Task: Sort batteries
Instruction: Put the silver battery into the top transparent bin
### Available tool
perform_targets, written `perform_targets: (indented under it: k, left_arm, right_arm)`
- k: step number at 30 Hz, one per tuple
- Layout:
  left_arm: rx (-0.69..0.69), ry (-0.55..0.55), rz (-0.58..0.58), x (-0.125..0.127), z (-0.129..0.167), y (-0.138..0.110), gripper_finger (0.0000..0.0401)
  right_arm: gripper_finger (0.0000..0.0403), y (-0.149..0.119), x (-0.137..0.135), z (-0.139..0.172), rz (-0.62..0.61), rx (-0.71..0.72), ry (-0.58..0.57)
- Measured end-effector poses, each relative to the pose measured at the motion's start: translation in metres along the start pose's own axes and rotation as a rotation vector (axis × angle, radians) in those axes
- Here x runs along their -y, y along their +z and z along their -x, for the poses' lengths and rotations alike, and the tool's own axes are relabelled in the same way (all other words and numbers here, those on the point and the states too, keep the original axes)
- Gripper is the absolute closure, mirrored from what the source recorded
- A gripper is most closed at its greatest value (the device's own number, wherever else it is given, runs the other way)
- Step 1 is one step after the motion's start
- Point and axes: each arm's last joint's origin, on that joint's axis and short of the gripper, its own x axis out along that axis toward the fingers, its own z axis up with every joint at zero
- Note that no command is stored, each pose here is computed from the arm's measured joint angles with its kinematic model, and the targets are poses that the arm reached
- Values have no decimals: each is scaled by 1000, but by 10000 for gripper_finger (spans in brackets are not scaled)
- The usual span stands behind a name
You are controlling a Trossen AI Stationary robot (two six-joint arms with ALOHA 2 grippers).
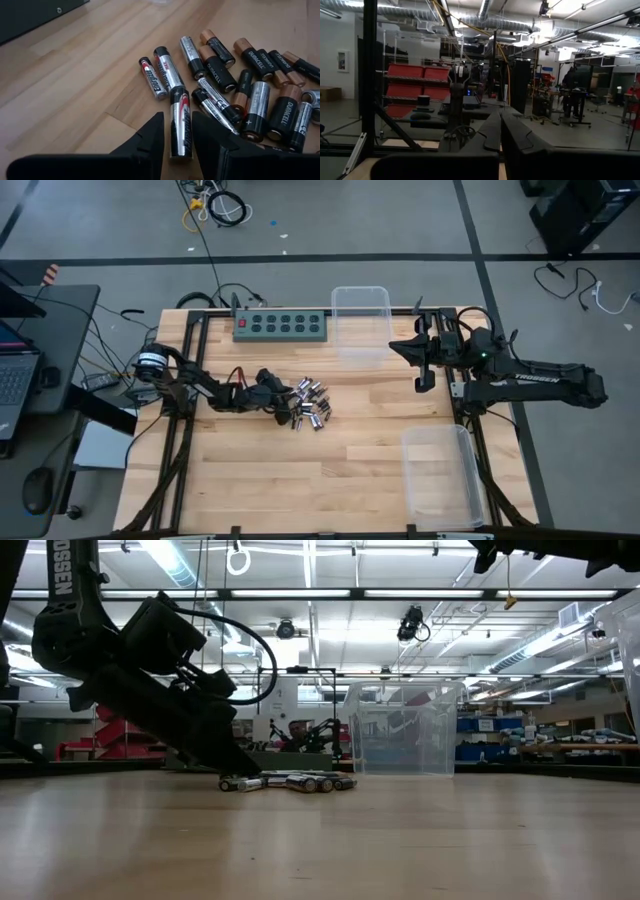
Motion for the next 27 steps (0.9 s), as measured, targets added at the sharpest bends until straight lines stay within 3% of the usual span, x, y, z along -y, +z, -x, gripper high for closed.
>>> perform_targets:
  k: [14, 22, 27]
  left_arm:
    - [41, -38, 14, 2, 0, 4, 356]
    - [46, -77, 21, 3, 0, 5, 357]
    - [0, -69, 12, 2, 0, 2, 323]
  right_arm:
    - [400, 0, 0, 0, -2, 0, 0]
    - [400, 0, 0, 0, -17, 0, 0]
    - [400, 0, 0, 0, -17, 0, 0]
